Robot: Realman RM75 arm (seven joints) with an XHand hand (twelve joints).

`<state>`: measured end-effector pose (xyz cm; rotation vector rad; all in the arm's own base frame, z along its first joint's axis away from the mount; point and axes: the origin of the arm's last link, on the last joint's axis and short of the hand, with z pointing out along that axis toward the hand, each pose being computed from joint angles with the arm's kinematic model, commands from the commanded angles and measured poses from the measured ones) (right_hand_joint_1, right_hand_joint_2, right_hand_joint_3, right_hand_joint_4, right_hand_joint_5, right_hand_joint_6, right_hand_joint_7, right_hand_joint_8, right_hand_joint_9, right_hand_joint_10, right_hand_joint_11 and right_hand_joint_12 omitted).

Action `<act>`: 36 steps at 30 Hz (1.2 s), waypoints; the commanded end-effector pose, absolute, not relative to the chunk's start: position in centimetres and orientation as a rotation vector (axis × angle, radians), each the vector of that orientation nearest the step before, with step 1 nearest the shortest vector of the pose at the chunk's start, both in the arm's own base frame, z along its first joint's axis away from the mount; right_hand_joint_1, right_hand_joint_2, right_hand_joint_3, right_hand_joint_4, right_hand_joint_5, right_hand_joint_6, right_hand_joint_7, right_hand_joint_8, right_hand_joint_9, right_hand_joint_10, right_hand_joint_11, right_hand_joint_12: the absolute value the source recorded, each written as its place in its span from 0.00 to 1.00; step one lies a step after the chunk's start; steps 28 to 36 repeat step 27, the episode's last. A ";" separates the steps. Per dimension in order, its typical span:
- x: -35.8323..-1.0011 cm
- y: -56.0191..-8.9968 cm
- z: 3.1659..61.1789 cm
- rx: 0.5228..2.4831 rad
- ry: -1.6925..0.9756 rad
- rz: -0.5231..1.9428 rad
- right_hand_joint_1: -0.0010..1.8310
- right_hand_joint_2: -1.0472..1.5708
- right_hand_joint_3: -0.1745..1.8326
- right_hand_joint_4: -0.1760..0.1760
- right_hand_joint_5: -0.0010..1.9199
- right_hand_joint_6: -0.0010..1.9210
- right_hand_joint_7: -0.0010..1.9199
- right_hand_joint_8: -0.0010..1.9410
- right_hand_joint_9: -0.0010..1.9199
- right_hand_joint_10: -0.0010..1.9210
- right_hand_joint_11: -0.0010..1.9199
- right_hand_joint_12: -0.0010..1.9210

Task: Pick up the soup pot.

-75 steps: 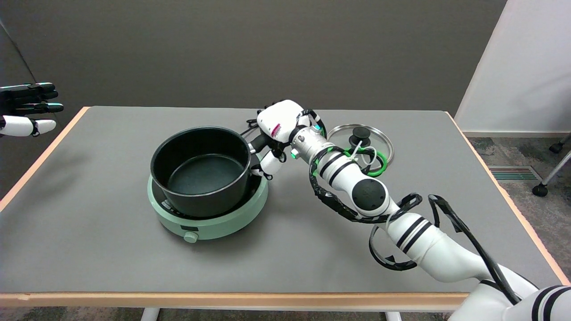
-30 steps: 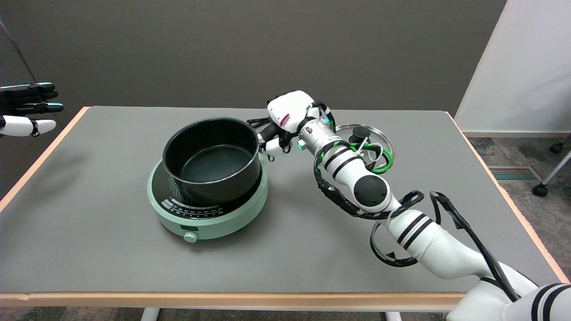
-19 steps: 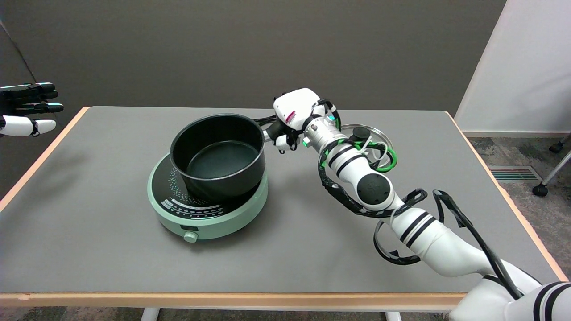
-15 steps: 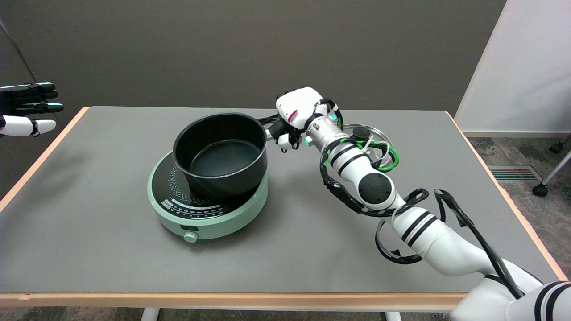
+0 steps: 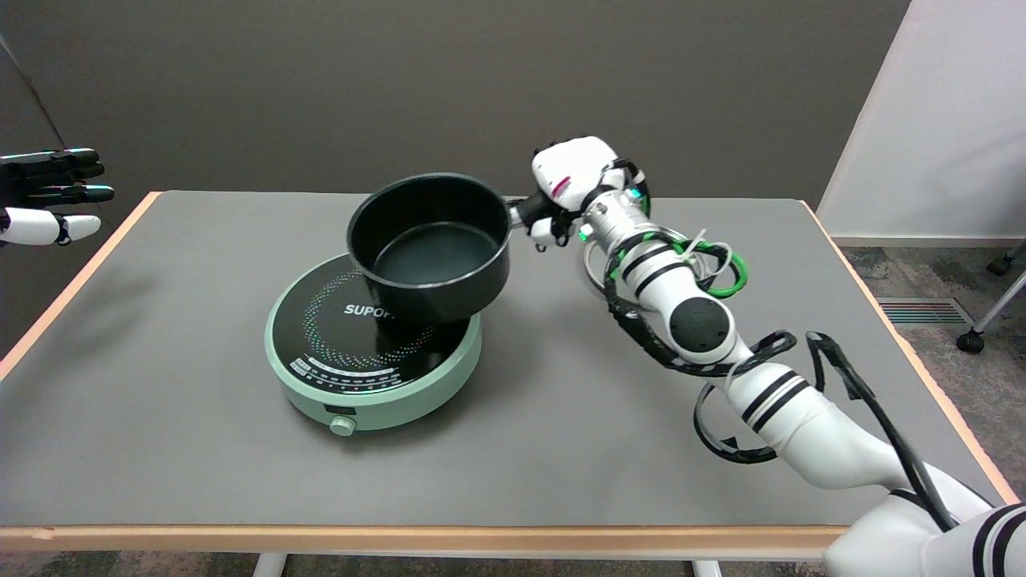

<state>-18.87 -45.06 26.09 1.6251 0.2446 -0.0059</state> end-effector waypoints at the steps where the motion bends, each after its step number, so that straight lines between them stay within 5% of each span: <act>1: -15.5 -43.4 33.6 1.456 0.307 0.055 0.50 0.77 0.65 0.26 0.89 0.88 0.89 0.88 0.89 0.88 0.89 0.88; 13: -15.1 -38.9 39.7 1.325 0.305 0.070 0.50 0.76 0.68 0.26 0.89 0.89 0.89 0.88 0.89 0.89 0.89 0.89; 27: -19.8 -31.7 44.0 1.201 0.204 -0.026 0.51 0.77 0.68 0.26 0.90 0.90 0.90 0.89 0.90 0.90 0.90 0.90; 36: -19.8 -31.7 44.0 1.201 0.204 -0.026 0.51 0.77 0.68 0.26 0.90 0.90 0.90 0.89 0.90 0.90 0.90 0.90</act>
